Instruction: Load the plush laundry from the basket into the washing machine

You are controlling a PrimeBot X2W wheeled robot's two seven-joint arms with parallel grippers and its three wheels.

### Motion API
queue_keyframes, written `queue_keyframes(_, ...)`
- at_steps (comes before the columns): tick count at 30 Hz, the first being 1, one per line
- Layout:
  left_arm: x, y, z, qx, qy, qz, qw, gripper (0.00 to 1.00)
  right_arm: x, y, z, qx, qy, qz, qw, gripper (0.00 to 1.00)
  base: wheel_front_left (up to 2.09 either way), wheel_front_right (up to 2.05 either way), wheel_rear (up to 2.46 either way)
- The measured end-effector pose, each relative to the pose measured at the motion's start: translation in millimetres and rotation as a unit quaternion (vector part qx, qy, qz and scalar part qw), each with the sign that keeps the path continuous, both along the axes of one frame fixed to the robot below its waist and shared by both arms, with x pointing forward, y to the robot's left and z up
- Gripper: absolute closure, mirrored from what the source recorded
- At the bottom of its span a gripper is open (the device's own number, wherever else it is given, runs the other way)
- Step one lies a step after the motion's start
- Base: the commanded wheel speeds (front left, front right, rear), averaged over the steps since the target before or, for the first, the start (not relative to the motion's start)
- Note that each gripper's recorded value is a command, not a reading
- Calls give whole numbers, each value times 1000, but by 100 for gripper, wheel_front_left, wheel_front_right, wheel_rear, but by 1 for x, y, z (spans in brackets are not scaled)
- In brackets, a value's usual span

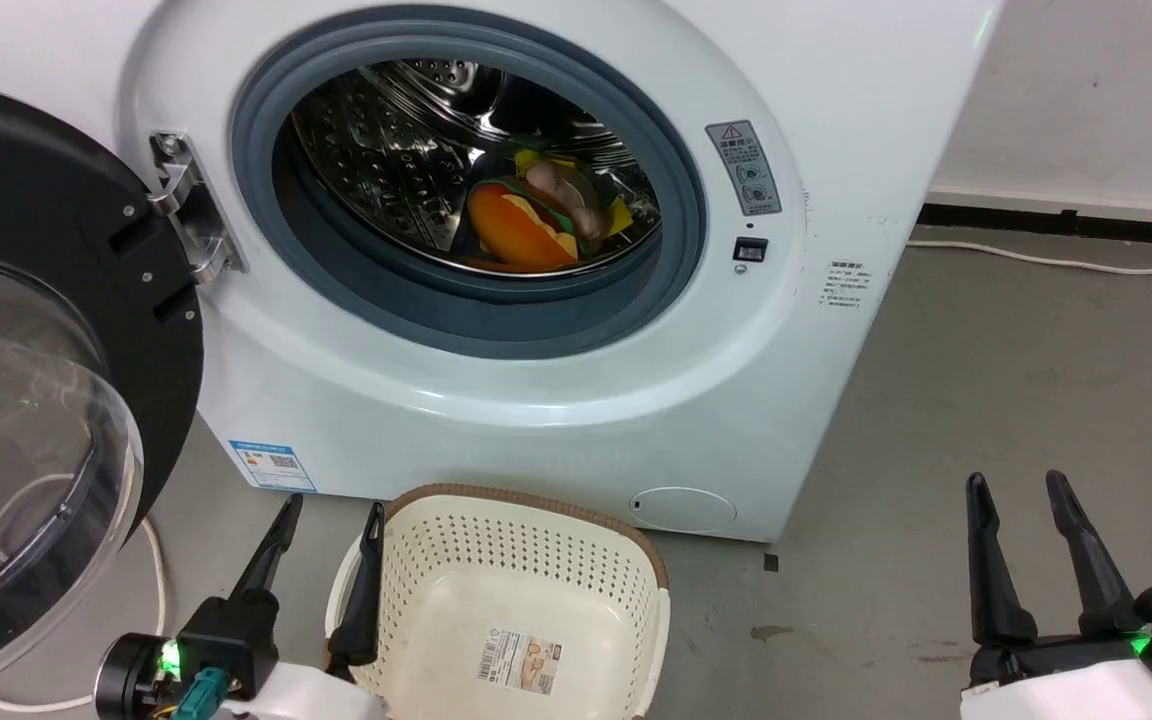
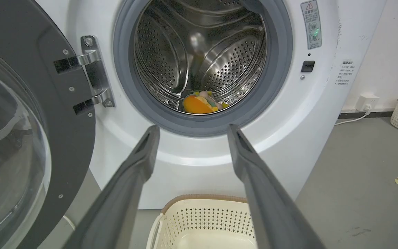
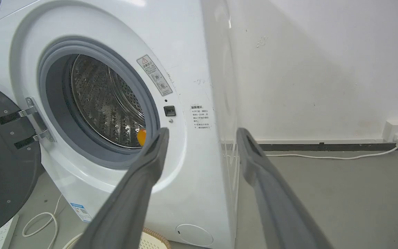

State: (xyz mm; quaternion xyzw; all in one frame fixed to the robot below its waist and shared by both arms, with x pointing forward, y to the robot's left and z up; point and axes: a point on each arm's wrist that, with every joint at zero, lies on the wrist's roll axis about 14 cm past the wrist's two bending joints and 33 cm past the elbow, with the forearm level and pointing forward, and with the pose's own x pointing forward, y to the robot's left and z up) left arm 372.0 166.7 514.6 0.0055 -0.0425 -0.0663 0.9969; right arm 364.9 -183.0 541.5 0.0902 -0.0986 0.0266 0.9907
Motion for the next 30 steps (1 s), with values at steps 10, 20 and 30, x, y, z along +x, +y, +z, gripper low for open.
queue_keyframes(10, 1, -1, 0, 2, -1, 4, 1000, 100, 1, 0, -2, 0, 4, 0, 1000, 100, 0, 0, 0)
queue_keyframes(20, 2, 1, 1, 5, 1, 10, 1000, 100, 1, 2, -3, -9, 12, 4, 1000, 100, 0, 0, 0)
queue_keyframes(30, 2, 0, 3, 4, 3, 14, 1000, 100, 1, 4, -5, -16, 19, 7, 1000, 100, 0, 0, 0)
